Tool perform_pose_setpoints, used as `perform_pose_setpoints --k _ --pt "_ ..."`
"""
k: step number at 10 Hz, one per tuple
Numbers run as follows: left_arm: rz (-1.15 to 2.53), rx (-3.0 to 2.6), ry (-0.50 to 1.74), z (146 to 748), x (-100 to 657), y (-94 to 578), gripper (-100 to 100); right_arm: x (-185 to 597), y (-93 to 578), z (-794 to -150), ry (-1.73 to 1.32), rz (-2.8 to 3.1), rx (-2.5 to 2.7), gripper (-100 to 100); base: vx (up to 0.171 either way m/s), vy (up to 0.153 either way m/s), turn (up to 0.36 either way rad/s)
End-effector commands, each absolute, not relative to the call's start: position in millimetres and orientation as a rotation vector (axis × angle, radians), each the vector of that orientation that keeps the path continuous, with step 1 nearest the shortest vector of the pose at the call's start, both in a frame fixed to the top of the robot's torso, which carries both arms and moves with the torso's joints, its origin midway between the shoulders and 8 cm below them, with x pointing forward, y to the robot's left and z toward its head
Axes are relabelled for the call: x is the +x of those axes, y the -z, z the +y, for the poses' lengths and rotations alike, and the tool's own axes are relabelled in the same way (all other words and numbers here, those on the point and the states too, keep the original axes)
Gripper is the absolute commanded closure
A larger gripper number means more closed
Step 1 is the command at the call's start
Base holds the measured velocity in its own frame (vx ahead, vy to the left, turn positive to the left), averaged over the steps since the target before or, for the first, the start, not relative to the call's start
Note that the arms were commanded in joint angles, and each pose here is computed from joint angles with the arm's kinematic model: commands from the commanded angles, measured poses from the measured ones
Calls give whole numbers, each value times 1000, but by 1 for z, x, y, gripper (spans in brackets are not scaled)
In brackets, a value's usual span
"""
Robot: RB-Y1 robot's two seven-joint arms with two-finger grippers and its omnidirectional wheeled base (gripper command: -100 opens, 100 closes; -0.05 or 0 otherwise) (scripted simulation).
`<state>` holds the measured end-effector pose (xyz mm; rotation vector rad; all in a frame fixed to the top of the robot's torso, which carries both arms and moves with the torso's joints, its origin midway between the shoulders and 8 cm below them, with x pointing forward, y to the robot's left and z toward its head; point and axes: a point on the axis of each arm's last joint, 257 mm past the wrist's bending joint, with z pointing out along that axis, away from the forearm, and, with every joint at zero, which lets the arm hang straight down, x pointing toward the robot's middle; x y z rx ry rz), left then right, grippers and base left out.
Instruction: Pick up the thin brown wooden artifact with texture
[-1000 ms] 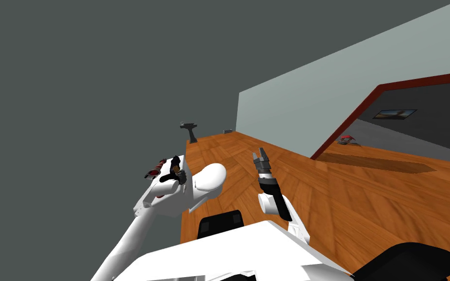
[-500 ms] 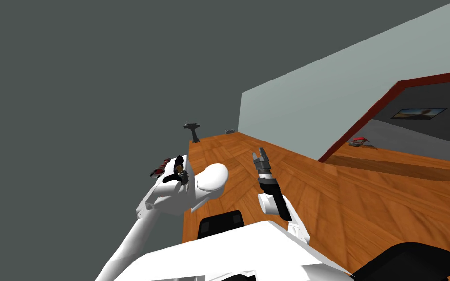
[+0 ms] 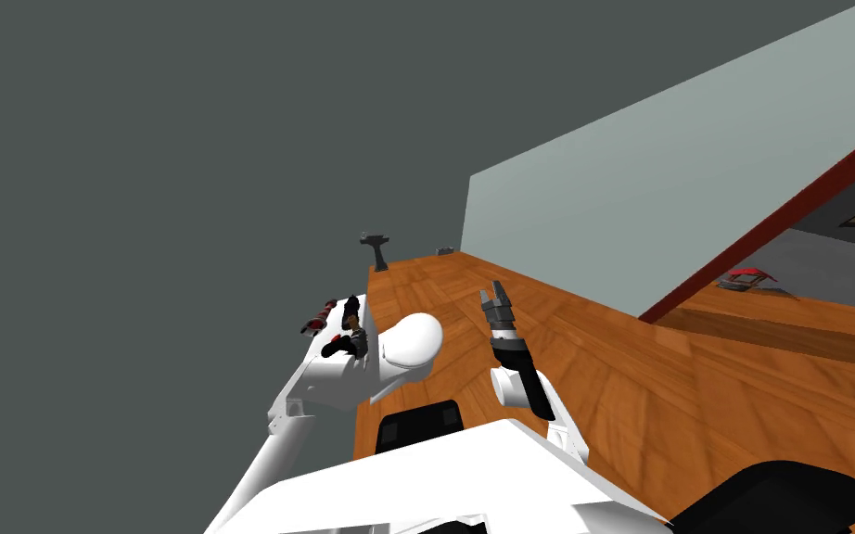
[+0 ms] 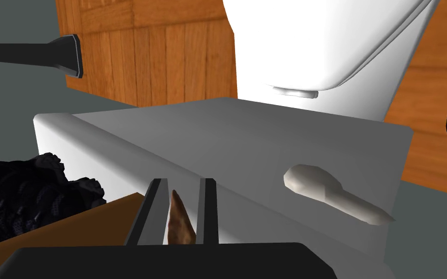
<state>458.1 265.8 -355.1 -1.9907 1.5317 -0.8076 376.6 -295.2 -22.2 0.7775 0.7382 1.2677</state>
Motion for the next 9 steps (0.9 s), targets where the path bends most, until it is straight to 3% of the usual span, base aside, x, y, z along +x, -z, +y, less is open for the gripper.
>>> perform_pose_setpoints --k 1,8,9 --pt "1540 -1975 825 257 455 349 100 377 22 -295 -1268 738 778 0 66 36 68" --pt "1592 -1947 868 206 429 338 100 377 22 -295 -1268 738 777 0 58 32 99" --pt "1593 -1948 869 205 428 338 0 377 22 -295 -1268 738 777 0 0 0 0"
